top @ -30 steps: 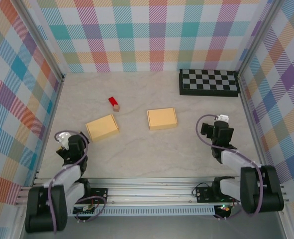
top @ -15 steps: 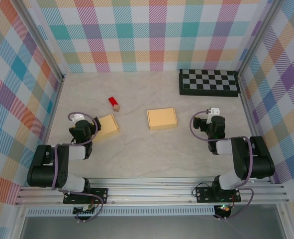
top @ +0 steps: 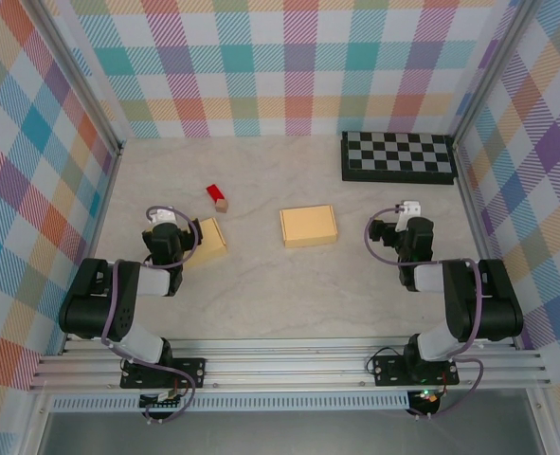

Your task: Fold the paper box

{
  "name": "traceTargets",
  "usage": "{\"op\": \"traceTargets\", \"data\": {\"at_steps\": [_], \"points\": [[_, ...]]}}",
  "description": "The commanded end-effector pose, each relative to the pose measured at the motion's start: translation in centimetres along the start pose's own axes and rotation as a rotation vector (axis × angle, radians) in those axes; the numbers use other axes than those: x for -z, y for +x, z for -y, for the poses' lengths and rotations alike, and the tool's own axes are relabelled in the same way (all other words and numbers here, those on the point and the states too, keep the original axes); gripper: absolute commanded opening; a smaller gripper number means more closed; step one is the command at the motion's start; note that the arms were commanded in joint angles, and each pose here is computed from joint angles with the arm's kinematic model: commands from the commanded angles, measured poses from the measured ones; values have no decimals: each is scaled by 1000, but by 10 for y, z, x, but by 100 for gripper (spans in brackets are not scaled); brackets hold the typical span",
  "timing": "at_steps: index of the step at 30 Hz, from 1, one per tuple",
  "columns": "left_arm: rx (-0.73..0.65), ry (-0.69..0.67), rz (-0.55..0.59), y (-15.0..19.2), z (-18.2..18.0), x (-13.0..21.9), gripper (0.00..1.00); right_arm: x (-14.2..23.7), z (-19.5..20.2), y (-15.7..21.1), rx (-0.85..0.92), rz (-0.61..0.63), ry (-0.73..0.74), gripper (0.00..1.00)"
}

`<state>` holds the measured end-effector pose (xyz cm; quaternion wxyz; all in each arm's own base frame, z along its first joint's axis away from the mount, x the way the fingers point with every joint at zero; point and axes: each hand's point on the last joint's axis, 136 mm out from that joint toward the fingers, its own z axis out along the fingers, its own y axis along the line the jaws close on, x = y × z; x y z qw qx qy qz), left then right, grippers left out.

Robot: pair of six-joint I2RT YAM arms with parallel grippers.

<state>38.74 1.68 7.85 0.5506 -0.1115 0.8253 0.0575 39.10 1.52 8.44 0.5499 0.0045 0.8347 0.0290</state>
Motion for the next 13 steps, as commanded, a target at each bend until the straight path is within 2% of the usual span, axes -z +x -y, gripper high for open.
{"op": "traceTargets", "data": {"at_steps": [1,5,13], "points": [[-14,3,21,-6,4,0,100,-3,-3,-8,-6,16,-25,100],[-20,12,14,-5,6,-1,100,-3,-4,-8,-7,15,-27,100],[-52,137,-20,-2,24,-3,100,-3,-3,-8,-8,14,-30,100]]}}
